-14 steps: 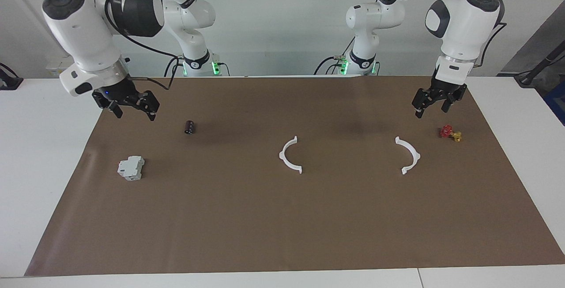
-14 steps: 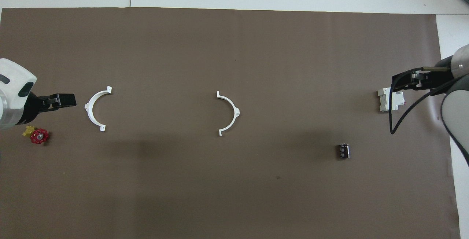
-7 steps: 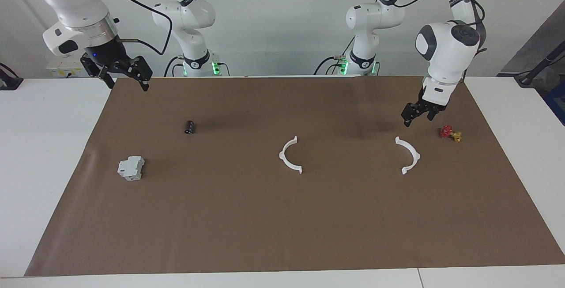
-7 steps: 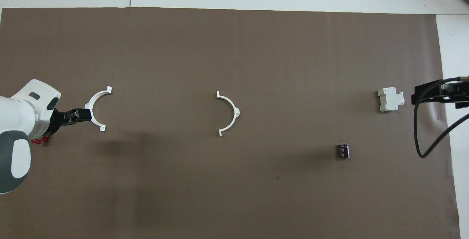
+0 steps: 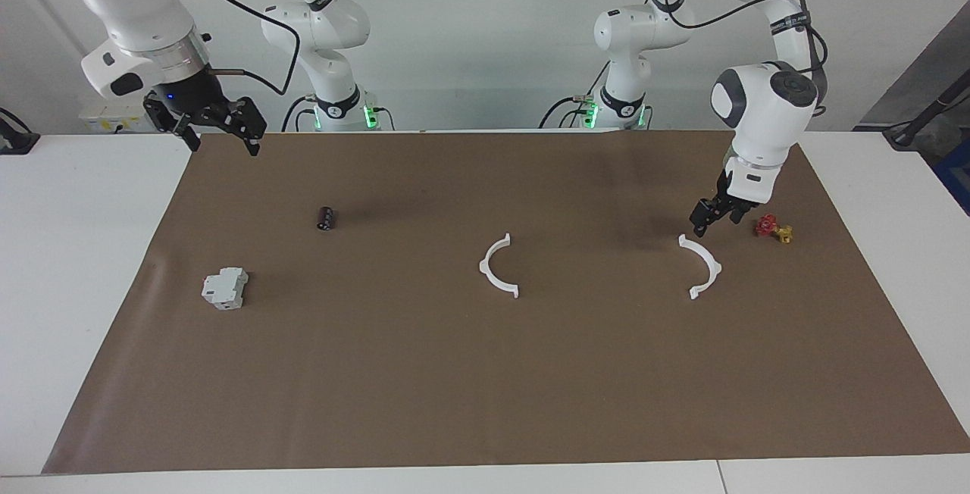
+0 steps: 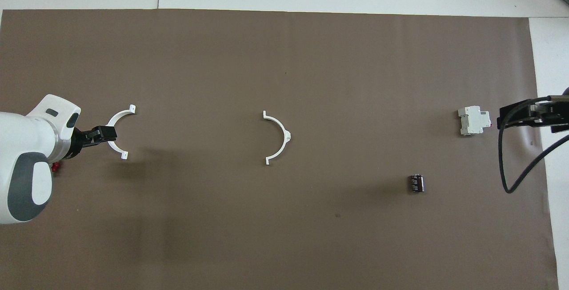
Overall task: Assemble drain pipe with both arms
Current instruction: 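Reach the left gripper to the other white half-ring and grasp it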
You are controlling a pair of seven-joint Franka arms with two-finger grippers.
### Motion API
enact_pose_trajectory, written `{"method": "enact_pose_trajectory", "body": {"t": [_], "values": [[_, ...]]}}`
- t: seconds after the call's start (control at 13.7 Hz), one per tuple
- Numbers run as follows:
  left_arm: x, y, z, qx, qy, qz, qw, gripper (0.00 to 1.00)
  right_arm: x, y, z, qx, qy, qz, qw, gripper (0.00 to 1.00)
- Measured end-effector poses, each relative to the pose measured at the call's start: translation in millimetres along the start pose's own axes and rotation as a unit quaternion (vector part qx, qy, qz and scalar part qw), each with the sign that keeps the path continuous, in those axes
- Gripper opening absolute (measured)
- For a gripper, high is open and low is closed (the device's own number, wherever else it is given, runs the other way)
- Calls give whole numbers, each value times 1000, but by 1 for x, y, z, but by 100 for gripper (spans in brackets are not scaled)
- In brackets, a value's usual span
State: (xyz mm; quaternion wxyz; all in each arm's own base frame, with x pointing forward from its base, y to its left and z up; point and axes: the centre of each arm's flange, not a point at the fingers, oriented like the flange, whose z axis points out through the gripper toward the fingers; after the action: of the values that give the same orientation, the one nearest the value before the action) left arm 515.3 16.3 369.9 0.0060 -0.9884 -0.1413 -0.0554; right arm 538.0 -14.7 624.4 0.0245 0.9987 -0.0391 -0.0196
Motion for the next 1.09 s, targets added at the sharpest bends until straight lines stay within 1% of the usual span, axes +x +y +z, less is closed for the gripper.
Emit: {"method": "enact_pose_trajectory", "body": {"t": [0.22, 0.44, 0.58, 1.09], "values": [[-4, 3, 30, -5, 7, -32, 999, 100, -2, -1, 0, 8, -8, -9, 1000, 100], [-3, 5, 50, -6, 4, -37, 999, 100, -3, -1, 0, 13, -12, -8, 1000, 100], [-4, 5, 56, -5, -1, -36, 999, 100, -3, 0, 0, 9, -11, -8, 1000, 100], [-3, 6, 66, -7, 2, -36, 999, 99, -2, 0, 0, 7, -9, -2, 1000, 100]]}}
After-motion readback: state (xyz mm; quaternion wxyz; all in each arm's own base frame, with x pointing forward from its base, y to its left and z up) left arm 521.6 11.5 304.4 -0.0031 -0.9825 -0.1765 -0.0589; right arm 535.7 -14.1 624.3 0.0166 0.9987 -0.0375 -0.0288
